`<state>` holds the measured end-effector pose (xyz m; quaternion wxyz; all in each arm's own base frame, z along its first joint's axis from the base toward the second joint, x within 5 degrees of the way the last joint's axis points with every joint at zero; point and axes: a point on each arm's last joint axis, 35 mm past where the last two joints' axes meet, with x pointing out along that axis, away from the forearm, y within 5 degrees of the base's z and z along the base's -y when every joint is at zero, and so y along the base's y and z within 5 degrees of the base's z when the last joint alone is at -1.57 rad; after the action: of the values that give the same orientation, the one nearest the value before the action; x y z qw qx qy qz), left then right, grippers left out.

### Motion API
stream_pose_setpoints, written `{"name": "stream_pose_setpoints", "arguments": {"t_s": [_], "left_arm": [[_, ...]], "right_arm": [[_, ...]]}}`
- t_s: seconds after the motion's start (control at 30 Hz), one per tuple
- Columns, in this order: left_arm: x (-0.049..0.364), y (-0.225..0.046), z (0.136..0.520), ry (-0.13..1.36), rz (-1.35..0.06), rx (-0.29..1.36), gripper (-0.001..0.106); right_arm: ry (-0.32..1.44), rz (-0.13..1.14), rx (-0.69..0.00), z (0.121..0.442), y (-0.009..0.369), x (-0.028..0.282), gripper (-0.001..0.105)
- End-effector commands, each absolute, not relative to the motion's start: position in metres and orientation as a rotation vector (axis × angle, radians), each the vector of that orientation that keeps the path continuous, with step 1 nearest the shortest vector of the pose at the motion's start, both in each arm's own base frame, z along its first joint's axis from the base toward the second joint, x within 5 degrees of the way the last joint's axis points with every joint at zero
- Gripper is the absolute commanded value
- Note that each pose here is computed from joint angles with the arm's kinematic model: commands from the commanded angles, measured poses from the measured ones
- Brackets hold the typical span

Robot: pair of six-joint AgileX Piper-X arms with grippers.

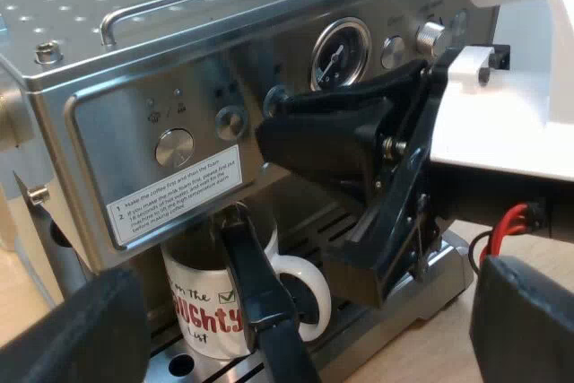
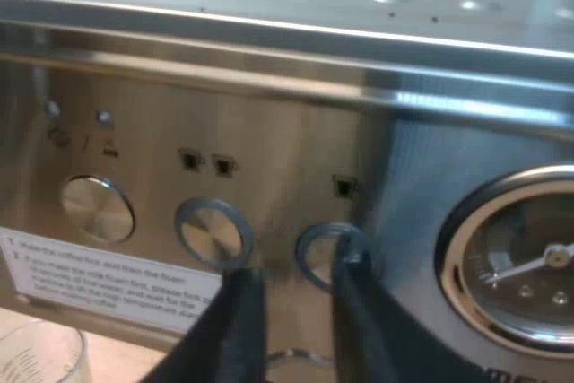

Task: Place mug into machine

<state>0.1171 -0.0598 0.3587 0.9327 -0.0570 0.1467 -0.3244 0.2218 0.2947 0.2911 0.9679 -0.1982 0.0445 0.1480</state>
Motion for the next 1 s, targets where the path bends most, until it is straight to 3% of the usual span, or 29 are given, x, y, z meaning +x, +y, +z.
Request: {"name": "stream_pose_setpoints", "arguments": {"t_s": [0.03, 0.27, 0.5, 0.73, 1.0], "left_arm": [[0.117, -0.06, 0.362, 0.283, -0.673, -0.119, 0.079], [0.105, -0.055, 0.368, 0.229, -0.678, -0.122, 0.079], [0.078, -0.044, 0.38, 0.116, -0.687, -0.142, 0.079], [0.07, -0.041, 0.397, 0.088, -0.692, -0.168, 0.079], [0.089, -0.049, 0.406, 0.145, -0.686, -0.193, 0.079]], "right_arm": [[0.062, 0.274, -0.372, 0.306, 0.287, 0.222, 0.064], [0.165, 0.34, -0.497, 0.316, 0.273, 0.198, 0.065], [0.185, 0.432, -0.555, 0.341, 0.257, 0.157, 0.065], [0.177, 0.449, -0.513, 0.367, 0.227, 0.142, 0.064], [0.25, 0.408, -0.428, 0.384, 0.168, 0.16, 0.064]]}}
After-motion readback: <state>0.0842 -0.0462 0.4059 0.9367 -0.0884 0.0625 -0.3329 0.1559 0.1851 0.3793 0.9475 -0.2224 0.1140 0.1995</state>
